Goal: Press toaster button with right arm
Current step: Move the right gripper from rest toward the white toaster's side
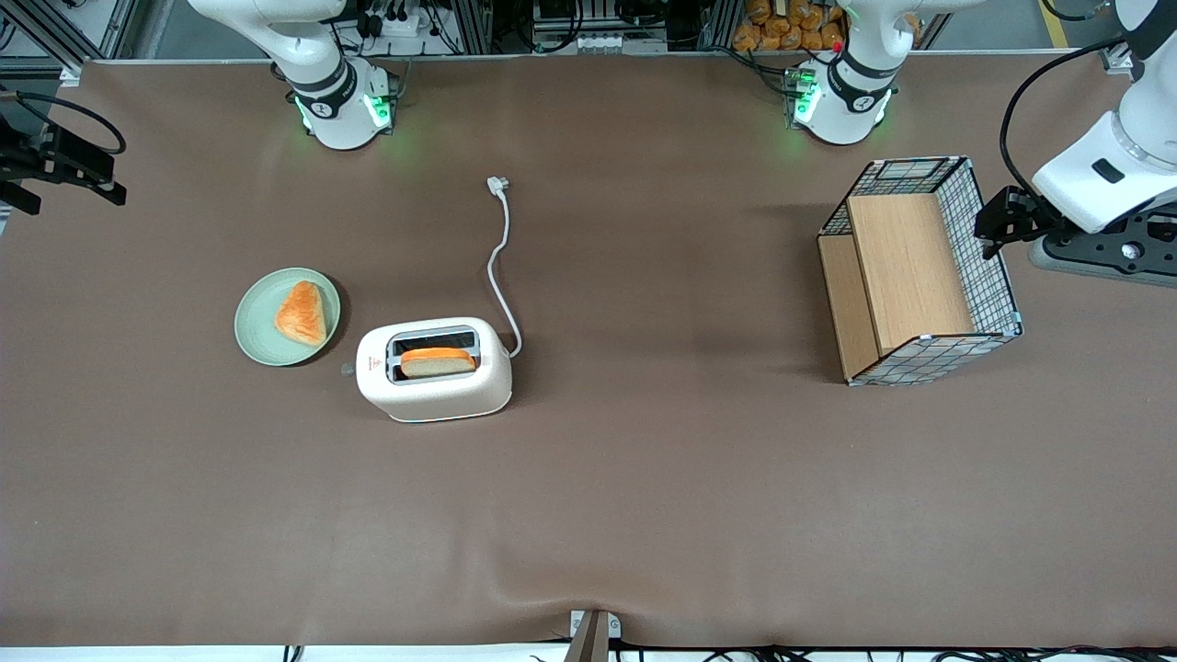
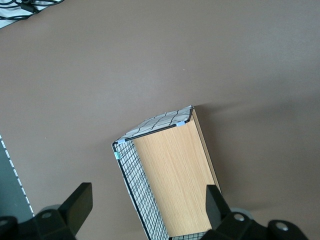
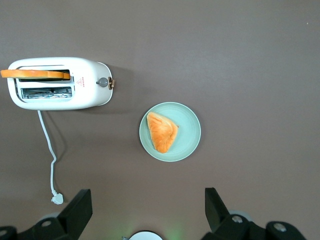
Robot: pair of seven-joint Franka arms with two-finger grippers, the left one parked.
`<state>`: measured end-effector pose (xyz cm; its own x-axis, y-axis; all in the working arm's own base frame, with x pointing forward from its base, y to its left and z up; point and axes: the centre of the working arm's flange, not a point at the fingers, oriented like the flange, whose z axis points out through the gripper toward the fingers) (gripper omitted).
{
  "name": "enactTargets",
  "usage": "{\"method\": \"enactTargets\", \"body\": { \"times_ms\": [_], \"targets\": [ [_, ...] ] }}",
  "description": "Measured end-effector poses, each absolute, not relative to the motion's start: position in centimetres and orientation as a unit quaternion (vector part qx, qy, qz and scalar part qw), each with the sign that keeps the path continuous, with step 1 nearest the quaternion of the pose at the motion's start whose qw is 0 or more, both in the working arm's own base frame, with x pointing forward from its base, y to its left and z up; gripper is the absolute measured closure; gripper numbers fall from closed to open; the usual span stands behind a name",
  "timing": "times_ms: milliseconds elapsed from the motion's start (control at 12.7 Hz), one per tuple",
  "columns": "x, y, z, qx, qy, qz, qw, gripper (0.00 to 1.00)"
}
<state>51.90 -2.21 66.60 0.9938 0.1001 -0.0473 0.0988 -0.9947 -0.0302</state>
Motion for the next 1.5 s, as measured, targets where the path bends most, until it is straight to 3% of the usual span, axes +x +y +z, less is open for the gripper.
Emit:
{"method": "enactTargets", "body": {
  "times_ms": [1024, 1260, 1496],
  "targets": [
    [52.6, -0.7, 64.8, -0.997, -0.063, 0.045, 0.016, 0.00],
    [52.9, 0.6, 62.4, -0.994, -0.070, 0.064, 0.052, 0.00],
    [53.9, 1.8, 59.5, -0.992, -0.074, 0.068, 0.074, 0.34]
  ]
}}
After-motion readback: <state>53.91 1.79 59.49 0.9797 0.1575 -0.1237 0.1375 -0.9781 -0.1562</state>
